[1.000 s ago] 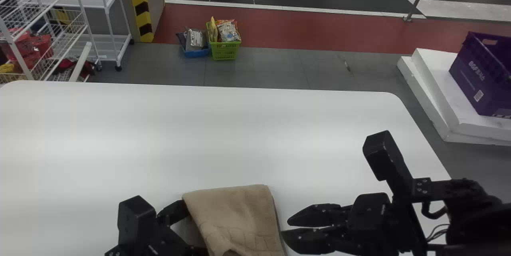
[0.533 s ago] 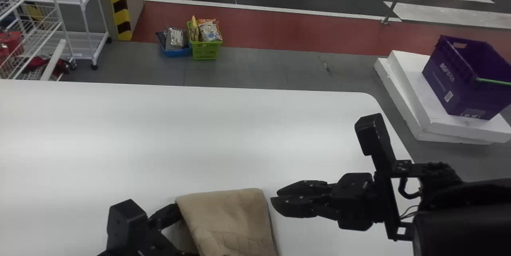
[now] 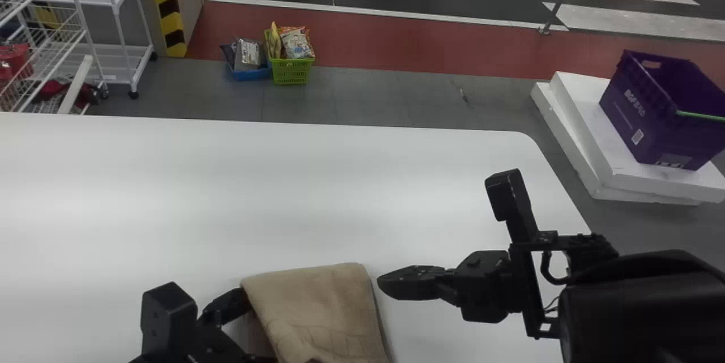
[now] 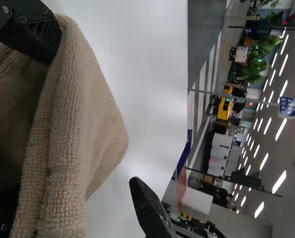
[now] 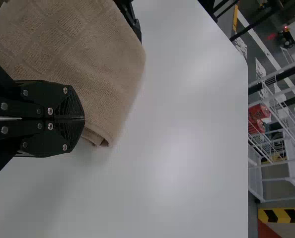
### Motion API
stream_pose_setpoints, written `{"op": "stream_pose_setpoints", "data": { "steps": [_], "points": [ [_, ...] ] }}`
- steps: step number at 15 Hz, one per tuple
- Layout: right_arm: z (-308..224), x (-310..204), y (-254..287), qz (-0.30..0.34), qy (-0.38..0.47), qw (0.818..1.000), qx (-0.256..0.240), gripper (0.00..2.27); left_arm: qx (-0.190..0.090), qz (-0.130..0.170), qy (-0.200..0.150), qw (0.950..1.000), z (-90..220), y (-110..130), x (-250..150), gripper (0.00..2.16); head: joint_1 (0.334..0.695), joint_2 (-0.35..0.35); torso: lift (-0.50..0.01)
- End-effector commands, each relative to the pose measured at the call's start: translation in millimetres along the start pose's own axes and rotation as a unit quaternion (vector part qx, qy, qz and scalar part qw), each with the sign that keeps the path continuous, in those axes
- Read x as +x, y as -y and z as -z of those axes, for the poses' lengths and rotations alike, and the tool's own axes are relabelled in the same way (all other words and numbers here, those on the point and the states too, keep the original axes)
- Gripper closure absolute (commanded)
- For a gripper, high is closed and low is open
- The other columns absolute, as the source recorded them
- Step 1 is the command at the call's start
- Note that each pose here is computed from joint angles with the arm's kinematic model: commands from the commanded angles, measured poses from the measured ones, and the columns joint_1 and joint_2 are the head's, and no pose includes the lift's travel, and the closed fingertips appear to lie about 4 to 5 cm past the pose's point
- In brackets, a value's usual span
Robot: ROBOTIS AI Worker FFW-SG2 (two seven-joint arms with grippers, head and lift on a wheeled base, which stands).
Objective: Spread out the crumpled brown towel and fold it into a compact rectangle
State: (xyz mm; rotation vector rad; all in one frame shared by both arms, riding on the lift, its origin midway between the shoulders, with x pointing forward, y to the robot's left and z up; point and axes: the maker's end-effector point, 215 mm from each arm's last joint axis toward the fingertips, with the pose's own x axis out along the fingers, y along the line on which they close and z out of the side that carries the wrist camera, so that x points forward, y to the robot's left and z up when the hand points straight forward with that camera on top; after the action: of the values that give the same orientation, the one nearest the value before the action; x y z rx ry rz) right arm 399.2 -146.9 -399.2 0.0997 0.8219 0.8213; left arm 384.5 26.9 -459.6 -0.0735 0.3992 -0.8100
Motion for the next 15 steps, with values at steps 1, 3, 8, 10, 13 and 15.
{"op": "stream_pose_setpoints", "data": {
  "steps": [1,3,8,10,13,15],
  "points": [
    [4,14,1,-0.004,-0.007,1.0,0.009,1.54,-0.003,0.001,0.0,1.0,2,2,0,0.13,0.695,-0.175,-0.127],
    [14,28,2,-0.006,-0.019,1.0,0.016,1.54,-0.003,0.0,0.0,1.0,3,2,-3,0.13,0.695,-0.169,-0.127],
    [21,38,3,-0.004,-0.029,1.0,0.012,1.54,-0.004,-0.003,-0.001,1.0,6,0,-6,0.13,0.695,-0.141,-0.127],
    [23,38,7,0.004,-0.033,0.999,0.012,1.54,-0.004,-0.003,-0.001,1.0,6,0,-6,0.13,0.695,-0.139,-0.127],
    [28,43,13,0.009,-0.041,0.999,0.014,1.54,-0.004,-0.005,0.0,1.0,6,-2,-8,0.12,0.695,-0.143,-0.127],
    [28,45,17,0.014,-0.041,0.999,0.006,1.54,0.003,-0.014,0.009,0.9999,2,-10,-14,0.12,0.695,-0.145,-0.127]
  ]
}}
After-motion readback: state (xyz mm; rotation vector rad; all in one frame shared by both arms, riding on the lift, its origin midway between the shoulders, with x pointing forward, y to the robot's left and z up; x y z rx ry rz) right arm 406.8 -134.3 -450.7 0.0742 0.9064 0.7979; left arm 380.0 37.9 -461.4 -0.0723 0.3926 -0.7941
